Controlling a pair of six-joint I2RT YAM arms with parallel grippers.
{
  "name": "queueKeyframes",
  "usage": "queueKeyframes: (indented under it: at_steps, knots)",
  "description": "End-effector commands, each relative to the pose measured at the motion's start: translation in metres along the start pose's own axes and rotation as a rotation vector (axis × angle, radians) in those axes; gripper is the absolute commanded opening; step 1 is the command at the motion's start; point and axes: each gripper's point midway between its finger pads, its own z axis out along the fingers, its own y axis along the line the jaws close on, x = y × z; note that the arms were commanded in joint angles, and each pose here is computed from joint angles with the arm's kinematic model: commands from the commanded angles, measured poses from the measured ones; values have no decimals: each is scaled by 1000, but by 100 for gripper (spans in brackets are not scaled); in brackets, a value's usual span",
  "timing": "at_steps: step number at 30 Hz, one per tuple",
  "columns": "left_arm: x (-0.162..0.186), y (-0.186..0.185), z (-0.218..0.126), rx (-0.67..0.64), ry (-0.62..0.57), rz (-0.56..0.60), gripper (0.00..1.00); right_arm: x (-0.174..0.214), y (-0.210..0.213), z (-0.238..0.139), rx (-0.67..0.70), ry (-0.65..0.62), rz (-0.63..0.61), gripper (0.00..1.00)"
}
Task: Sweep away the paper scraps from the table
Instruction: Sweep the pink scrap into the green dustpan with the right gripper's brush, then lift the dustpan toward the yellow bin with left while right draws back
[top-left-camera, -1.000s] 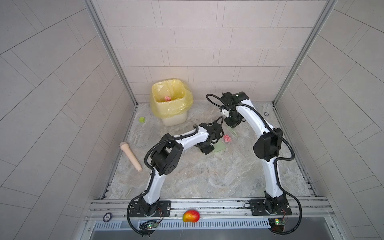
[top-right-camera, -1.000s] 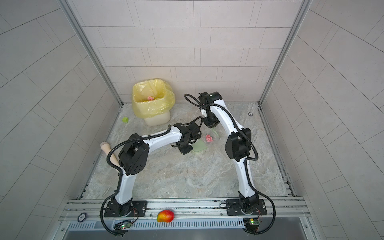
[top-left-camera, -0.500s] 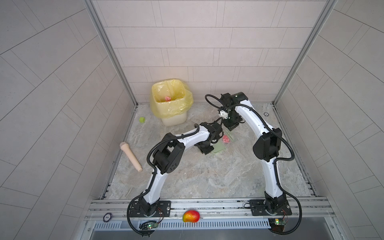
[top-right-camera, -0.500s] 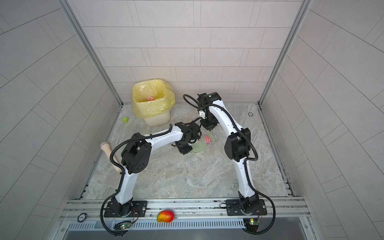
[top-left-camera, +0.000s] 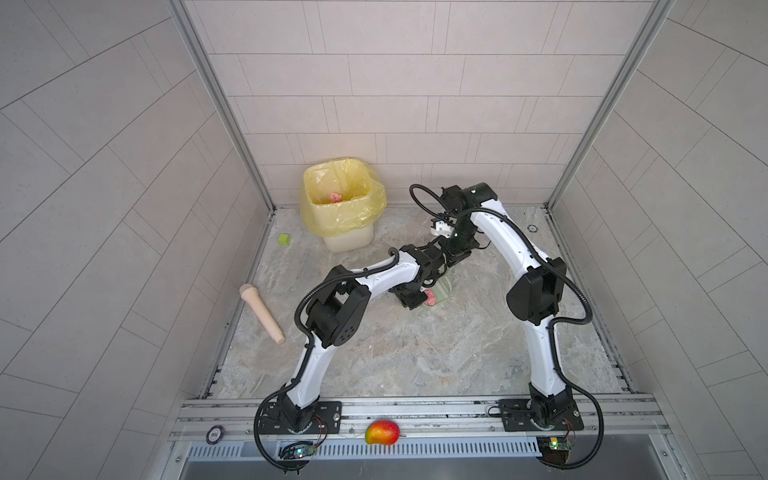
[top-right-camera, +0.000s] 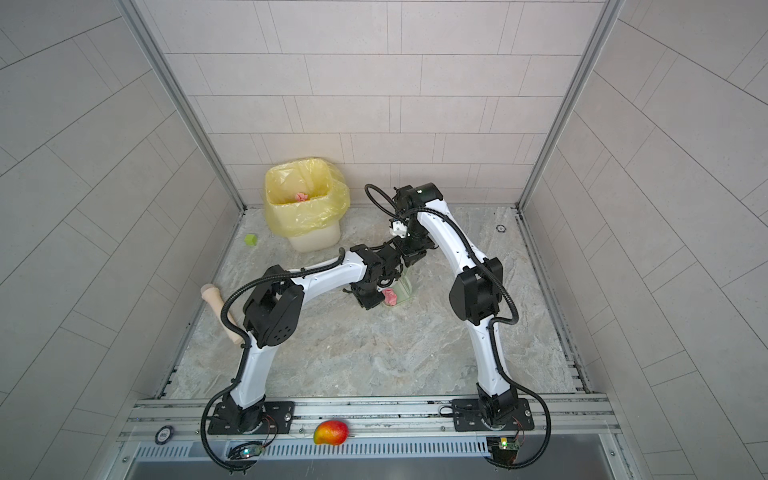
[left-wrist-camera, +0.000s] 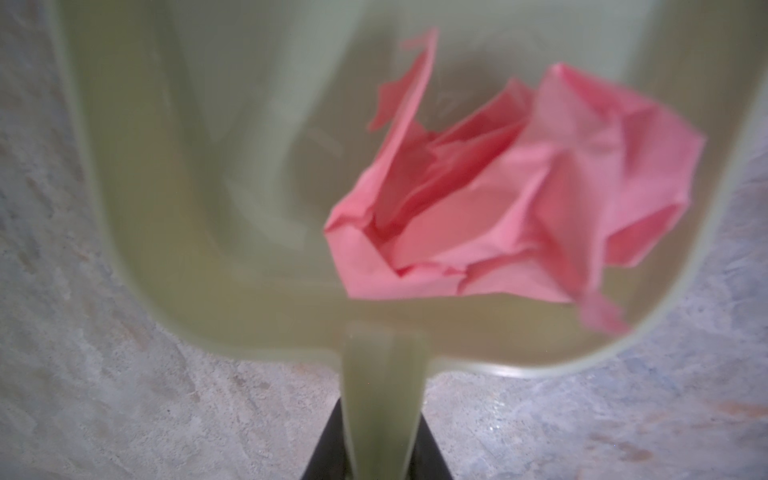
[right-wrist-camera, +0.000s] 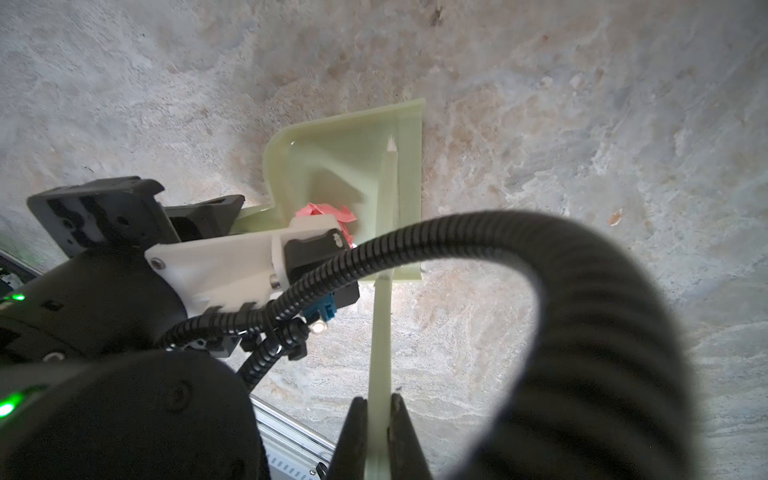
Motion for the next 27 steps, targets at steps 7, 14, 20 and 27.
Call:
queueKeyframes:
  at_steps: [7, 14, 20, 27]
  knots:
    - [7, 2, -3, -8, -25, -39, 0, 26, -42, -49, 133, -45, 115, 0]
    - [3, 11, -34, -19, -145, -99, 0, 27, -52, -58, 91, -142, 178, 0]
    - [8, 22, -73, -48, -211, -140, 0, 29, -46, -59, -27, -258, 233, 0]
    - [25, 39, -125, -95, -244, -184, 0, 44, -32, -51, -130, -336, 261, 0]
